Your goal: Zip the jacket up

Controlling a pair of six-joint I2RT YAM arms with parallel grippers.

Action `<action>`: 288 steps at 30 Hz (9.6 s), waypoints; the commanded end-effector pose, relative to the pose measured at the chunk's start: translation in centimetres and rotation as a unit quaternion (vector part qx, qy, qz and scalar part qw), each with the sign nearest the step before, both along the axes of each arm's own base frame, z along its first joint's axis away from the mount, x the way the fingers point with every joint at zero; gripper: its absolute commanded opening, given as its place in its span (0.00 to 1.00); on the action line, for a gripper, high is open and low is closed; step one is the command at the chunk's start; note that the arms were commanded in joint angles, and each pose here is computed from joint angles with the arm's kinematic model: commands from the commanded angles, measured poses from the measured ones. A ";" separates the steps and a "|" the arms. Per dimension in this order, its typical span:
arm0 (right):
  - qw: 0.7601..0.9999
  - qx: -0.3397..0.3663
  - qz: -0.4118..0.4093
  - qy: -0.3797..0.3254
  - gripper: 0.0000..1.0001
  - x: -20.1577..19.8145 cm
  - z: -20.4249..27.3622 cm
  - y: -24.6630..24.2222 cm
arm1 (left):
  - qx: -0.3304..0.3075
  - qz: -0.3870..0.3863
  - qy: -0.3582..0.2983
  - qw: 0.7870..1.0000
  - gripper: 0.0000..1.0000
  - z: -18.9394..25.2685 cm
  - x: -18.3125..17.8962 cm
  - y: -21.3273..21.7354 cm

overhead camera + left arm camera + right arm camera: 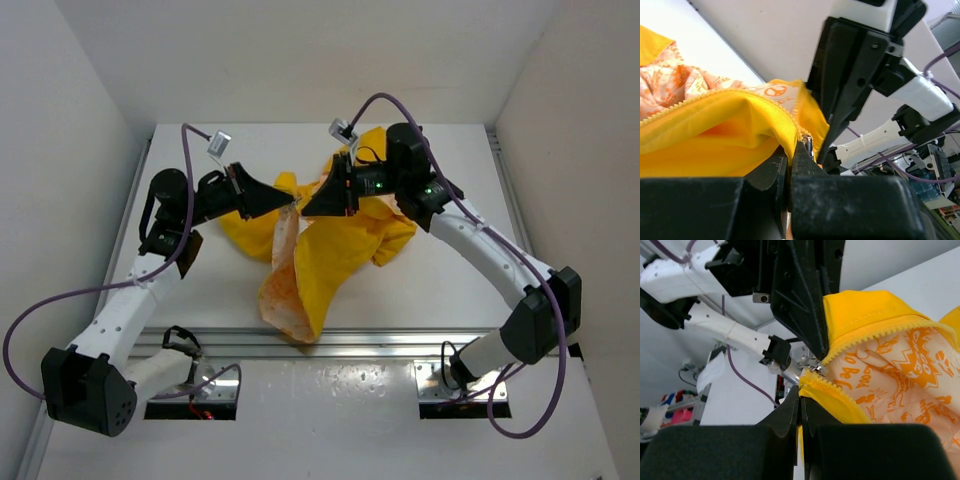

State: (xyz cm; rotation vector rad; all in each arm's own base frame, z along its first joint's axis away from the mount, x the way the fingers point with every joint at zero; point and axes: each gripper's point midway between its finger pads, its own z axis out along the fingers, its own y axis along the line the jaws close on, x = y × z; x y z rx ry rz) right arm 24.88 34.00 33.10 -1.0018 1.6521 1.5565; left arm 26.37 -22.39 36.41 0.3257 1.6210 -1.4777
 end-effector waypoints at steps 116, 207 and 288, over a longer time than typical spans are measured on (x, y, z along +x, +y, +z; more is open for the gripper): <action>0.988 -0.037 0.126 0.082 0.00 -6.6 -2.6 -0.7 | 0.196 0.107 -0.275 0.935 0.60 3.5 0.9 3.6; 0.977 -0.046 0.112 0.177 0.00 -7.0 -4.7 -2.3 | 0.350 -0.022 -0.635 0.688 0.25 -0.1 -7.1 -3.7; 0.982 -0.128 0.138 -0.022 0.00 -8.3 -5.4 -3.4 | 0.268 -0.239 -0.403 0.842 0.22 -4.7 -10.6 -6.7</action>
